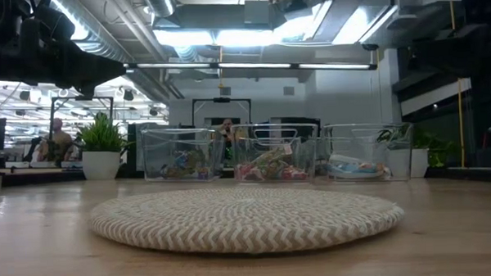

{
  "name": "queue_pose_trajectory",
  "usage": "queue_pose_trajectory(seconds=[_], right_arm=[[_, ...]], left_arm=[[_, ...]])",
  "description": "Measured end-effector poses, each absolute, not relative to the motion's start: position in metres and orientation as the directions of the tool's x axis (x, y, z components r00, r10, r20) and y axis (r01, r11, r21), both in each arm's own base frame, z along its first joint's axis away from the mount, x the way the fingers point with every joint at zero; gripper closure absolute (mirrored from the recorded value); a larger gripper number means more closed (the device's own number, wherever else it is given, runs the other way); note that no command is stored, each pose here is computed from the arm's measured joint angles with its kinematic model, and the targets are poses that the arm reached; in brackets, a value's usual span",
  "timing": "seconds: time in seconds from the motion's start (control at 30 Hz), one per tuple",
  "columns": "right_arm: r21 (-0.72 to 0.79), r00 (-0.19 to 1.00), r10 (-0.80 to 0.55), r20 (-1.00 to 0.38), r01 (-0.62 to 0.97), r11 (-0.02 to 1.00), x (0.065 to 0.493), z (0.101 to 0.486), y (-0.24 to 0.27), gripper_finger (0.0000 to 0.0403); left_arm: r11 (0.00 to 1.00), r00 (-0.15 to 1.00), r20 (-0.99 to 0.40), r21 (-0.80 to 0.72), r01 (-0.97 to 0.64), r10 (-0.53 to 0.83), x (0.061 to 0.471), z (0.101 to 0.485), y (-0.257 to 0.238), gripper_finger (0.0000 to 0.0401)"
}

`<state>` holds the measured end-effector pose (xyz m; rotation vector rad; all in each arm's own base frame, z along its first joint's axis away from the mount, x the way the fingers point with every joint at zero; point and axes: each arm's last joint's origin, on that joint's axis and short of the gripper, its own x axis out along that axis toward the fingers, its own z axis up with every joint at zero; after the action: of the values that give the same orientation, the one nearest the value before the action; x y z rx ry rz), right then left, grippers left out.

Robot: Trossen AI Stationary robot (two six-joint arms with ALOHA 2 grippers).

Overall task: Pick and place Granola Bars by type
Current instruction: Return to Home Position

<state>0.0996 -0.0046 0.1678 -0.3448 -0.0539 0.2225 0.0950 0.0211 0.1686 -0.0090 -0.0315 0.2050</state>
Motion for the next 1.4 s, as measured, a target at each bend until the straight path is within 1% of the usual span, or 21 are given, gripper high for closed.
queue_pose_trajectory(seconds=[0.13,0.23,0.4,0.47,0.57,0.63,0.73,0.87,1.1,1.17,1.3,1.33,1.4], right_arm=[[-0.305,0.987,0.159,-0.001,-0.152,0.94,0.101,0.166,-0.007,0.0392],[-0.266,0.988,0.153,0.0,-0.147,0.953,0.101,0.167,-0.007,0.0392],[-0.268,0.989,0.147,0.018,-0.137,0.954,0.101,0.168,-0.007,0.0392],[-0.274,0.993,0.096,0.063,-0.075,0.959,0.101,0.173,-0.008,0.0392],[-0.28,0.992,-0.02,0.125,0.055,0.958,0.1,0.179,-0.012,0.0392],[-0.3,0.988,-0.046,0.149,0.09,0.95,0.1,0.181,-0.012,0.0395],[-0.3,0.99,-0.052,0.131,0.089,0.95,0.1,0.179,-0.013,0.0398],[-0.31,0.982,-0.134,0.135,0.17,0.935,0.099,0.179,-0.015,0.0397],[-0.315,0.987,-0.127,0.096,0.152,0.937,0.099,0.175,-0.015,0.0395],[-0.28,0.987,-0.127,0.098,0.15,0.948,0.099,0.176,-0.015,0.0394],[-0.128,0.984,-0.153,0.092,0.164,0.978,0.099,0.175,-0.015,0.0394],[-0.108,0.984,-0.159,0.078,0.167,0.98,0.099,0.174,-0.016,0.0394],[-0.118,0.986,-0.16,0.045,0.164,0.979,0.099,0.171,-0.016,0.0394]], left_arm=[[0.979,0.979,0.031,-0.012,-0.203,0.204,0.095,0.169,0.021,0.0329],[0.979,0.979,0.031,-0.012,-0.203,0.204,0.095,0.169,0.021,0.0329],[0.979,0.979,0.031,-0.012,-0.203,0.204,0.095,0.169,0.021,0.0329],[0.979,0.978,0.031,-0.012,-0.204,0.204,0.095,0.169,0.021,0.0329],[0.979,0.979,0.031,-0.012,-0.204,0.204,0.095,0.169,0.021,0.0329],[0.979,0.979,0.031,-0.012,-0.203,0.204,0.095,0.169,0.021,0.0329],[0.979,0.979,0.031,-0.012,-0.203,0.204,0.095,0.169,0.021,0.0329],[0.979,0.979,0.031,-0.012,-0.203,0.204,0.095,0.169,0.021,0.0329],[0.979,0.978,0.031,-0.012,-0.204,0.204,0.095,0.169,0.021,0.0329],[0.979,0.978,0.031,-0.012,-0.204,0.204,0.095,0.169,0.021,0.0329],[0.979,0.979,0.031,-0.012,-0.203,0.204,0.095,0.169,0.021,0.0329],[0.979,0.979,0.031,-0.012,-0.204,0.204,0.095,0.169,0.021,0.0329],[0.979,0.979,0.031,-0.012,-0.203,0.204,0.095,0.169,0.021,0.0329]])
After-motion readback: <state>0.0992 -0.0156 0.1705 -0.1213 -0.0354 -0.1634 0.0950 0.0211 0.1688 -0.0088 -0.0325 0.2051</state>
